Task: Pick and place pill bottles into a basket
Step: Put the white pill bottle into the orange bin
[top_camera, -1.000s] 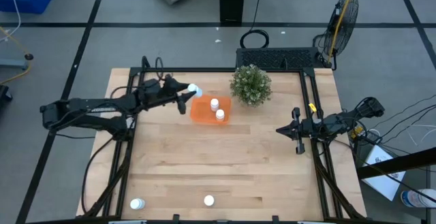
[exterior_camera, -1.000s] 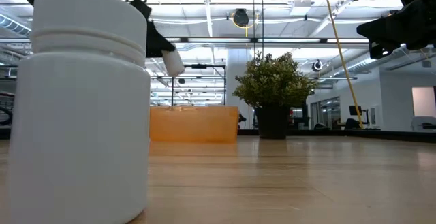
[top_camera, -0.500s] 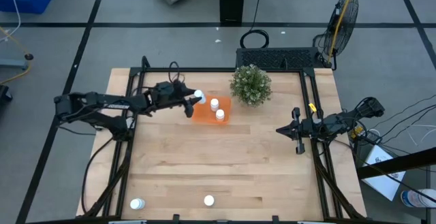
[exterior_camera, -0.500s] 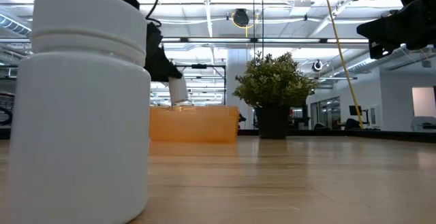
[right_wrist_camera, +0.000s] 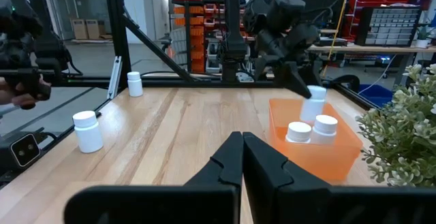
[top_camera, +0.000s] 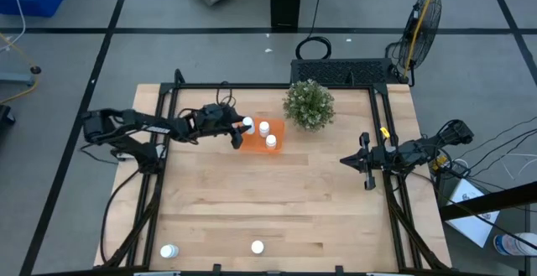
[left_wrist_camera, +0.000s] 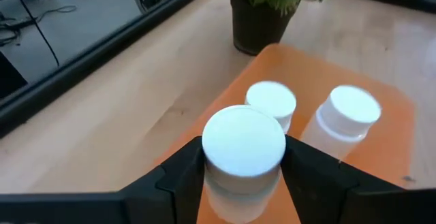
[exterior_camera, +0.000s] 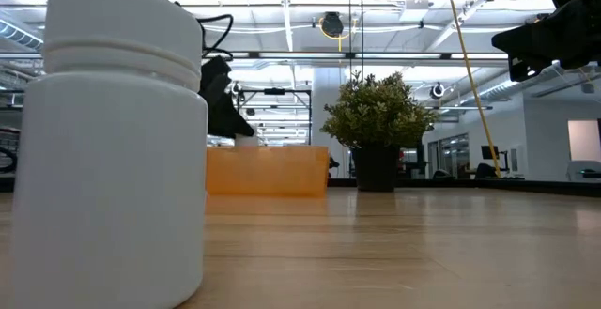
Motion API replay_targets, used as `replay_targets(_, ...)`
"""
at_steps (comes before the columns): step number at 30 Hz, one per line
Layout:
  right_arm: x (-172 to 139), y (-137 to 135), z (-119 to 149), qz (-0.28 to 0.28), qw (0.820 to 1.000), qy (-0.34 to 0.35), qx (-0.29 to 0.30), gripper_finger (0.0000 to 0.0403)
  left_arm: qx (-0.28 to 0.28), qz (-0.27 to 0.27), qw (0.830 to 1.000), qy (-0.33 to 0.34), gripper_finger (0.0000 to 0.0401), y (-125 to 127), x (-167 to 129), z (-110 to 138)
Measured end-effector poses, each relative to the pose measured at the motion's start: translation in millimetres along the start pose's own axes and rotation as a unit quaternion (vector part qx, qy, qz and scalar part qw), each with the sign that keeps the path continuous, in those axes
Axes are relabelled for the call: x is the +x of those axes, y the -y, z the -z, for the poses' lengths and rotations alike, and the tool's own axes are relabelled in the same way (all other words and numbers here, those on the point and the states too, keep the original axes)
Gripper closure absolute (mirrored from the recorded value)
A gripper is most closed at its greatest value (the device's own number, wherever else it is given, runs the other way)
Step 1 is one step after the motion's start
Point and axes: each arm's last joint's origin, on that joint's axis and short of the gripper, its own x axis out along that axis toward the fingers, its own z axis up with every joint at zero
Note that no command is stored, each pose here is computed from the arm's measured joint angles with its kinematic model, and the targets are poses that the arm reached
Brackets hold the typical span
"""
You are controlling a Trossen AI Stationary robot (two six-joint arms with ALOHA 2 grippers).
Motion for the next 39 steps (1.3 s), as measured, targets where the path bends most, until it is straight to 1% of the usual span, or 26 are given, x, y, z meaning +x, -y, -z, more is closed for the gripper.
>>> replay_targets(2, 0, 0, 0, 0.000, 1.000, 0.000, 0.000, 0.0403, 0.000, 0.000, 1.000, -0.002, 0.0204, 0, 4, 3)
replay_targets(4, 0, 0, 0, 0.000, 1.000, 0.000, 0.000, 0.0403, 0.000, 0.000, 1.000, -0.001, 0.0210, -1, 8, 6)
replay_targets(13, 0, 0, 0, 0.000, 1.000, 0.000, 0.000, 0.0403, 0.002, 0.000, 1.000, 0.002, 0.0282, -1, 20, 14)
replay_targets(18, 0, 0, 0, 0.000, 1.000, 0.000, 0.000, 0.0403, 0.001, 0.000, 1.000, 0.009, 0.0303, -1, 21, 13)
replay_targets(22, 0, 0, 0, 0.000, 1.000, 0.000, 0.000, 0.0403, 0.001, -0.002, 1.000, 0.009, 0.0297, -1, 20, 13)
replay_targets(29, 0, 0, 0, 0.000, 1.000, 0.000, 0.000, 0.0403, 0.003, -0.027, 1.000, 0.012, 0.0276, -3, 20, 13)
replay_targets(39, 0, 0, 0, 0.000, 1.000, 0.000, 0.000, 0.0403, 0.002, -0.037, 0.999, 0.024, 0.0251, -3, 19, 11)
